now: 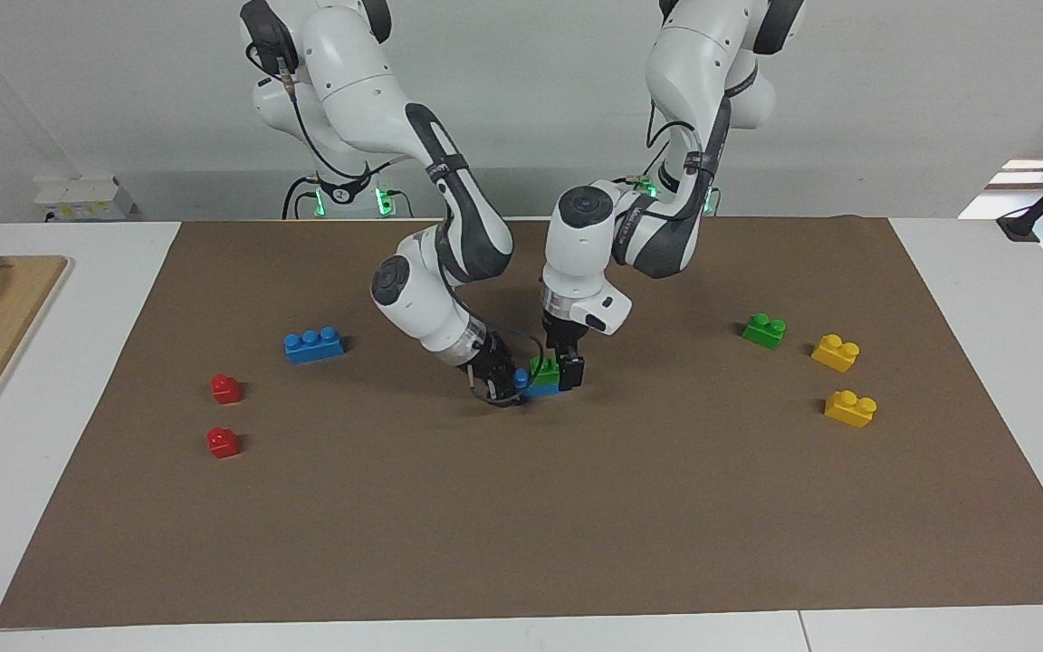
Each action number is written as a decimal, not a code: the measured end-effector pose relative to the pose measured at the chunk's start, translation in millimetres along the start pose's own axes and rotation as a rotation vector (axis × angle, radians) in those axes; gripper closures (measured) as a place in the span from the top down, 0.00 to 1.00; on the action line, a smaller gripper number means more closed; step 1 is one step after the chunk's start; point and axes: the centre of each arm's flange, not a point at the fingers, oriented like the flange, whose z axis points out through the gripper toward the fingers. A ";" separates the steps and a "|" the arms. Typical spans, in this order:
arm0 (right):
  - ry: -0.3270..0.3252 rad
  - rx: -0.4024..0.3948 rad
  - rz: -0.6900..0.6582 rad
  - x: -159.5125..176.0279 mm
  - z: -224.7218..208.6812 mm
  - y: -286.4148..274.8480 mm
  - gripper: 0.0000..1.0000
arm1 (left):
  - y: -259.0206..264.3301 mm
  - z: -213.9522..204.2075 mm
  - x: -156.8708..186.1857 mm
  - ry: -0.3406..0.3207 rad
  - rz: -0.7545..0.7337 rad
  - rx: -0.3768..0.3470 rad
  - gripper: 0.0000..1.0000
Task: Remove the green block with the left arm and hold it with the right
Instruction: 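Grasp the green end with the left gripper while the right gripper grasps blue, then pull the green brick off the blue brick with both grippers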
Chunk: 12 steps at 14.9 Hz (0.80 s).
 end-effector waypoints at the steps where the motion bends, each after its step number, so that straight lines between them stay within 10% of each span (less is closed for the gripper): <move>1: 0.000 0.001 0.000 -0.2 -0.2 -0.1 0.44 | 0.0 0.0 0.0 0.000 0.000 0.000 1.00; 9: -0.029 0.051 0.070 4.3 0.3 -2.9 0.35 | -0.1 0.7 0.2 0.004 0.004 -0.002 0.96; 12: -0.029 0.051 0.070 4.3 0.5 -2.6 0.35 | 2.3 -0.8 0.3 0.005 0.015 -0.021 0.61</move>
